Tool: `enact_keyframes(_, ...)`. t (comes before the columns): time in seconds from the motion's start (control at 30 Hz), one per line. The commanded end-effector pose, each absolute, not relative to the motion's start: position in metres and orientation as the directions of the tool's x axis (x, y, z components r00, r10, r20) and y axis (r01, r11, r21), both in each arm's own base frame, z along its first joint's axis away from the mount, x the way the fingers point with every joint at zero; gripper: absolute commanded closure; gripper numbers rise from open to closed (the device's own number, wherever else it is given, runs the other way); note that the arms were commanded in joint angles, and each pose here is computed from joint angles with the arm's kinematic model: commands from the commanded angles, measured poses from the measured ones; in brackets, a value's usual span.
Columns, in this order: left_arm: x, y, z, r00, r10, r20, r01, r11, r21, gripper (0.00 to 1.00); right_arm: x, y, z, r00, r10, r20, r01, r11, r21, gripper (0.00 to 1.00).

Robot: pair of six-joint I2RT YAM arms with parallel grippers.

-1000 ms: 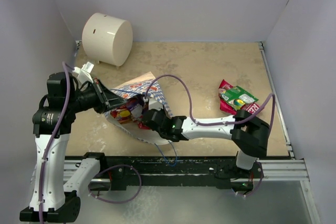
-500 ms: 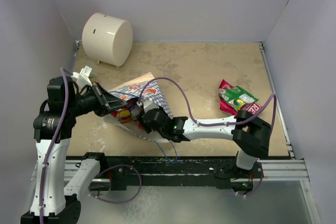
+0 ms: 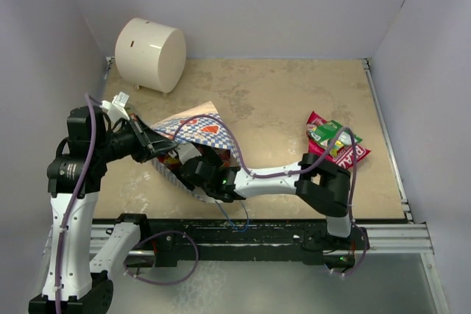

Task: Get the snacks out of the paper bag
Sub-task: Take out the snack from the paper bag.

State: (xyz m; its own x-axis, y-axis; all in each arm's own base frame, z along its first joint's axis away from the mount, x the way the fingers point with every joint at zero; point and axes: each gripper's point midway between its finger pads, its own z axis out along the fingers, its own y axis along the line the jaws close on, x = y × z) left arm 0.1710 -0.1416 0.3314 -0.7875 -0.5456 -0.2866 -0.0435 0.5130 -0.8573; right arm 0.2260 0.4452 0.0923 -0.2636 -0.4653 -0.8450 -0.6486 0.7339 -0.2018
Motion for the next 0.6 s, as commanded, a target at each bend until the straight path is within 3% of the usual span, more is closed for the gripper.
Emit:
enact_keyframes(0.0, 0.17, -0.142, 0.35, -0.771, -0.536, -0.344, 0.022, 0.518, -0.855, 1.0, 0.24, 0.428, 0.081, -0.298, -0.491, -0.819, -0.545, 0.792, -0.277, 0.0)
enact_keyframes(0.1, 0.168, -0.142, 0.35, -0.773, -0.533, -0.344, 0.024, 0.517, -0.856, 1.0, 0.243, 0.416, 0.077, -0.328, -0.48, -0.814, -0.495, 0.821, -0.284, 0.08)
enact_keyframes(0.27, 0.166, -0.143, 0.351, -0.774, -0.527, -0.35, 0.032, 0.519, -0.854, 1.0, 0.244, 0.404, 0.085, -0.337, -0.461, -0.821, -0.461, 0.841, -0.283, 0.31)
enact_keyframes(0.3, 0.165, -0.142, 0.351, -0.774, -0.528, -0.35, 0.033, 0.519, -0.854, 1.0, 0.244, 0.403, 0.088, -0.337, -0.458, -0.823, -0.462, 0.842, -0.279, 0.39)
enact_keyframes(0.37, 0.165, -0.143, 0.351, -0.775, -0.526, -0.349, 0.037, 0.514, -0.857, 1.0, 0.242, 0.403, 0.096, -0.338, -0.453, -0.825, -0.464, 0.843, -0.272, 0.69)
enact_keyframes(0.43, 0.165, -0.145, 0.353, -0.776, -0.526, -0.348, 0.045, 0.504, -0.863, 1.0, 0.241, 0.401, 0.106, -0.347, -0.434, -0.831, -0.459, 0.852, -0.253, 0.9)
enact_keyframes(0.5, 0.166, -0.146, 0.353, -0.778, -0.523, -0.347, 0.053, 0.496, -0.867, 1.0, 0.24, 0.4, 0.119, -0.345, -0.41, -0.844, -0.454, 0.86, -0.231, 1.0)
enact_keyframes(0.57, 0.165, -0.146, 0.354, -0.779, -0.521, -0.349, 0.059, 0.494, -0.867, 1.0, 0.24, 0.4, 0.132, -0.342, -0.381, -0.859, -0.452, 0.868, -0.205, 1.0)
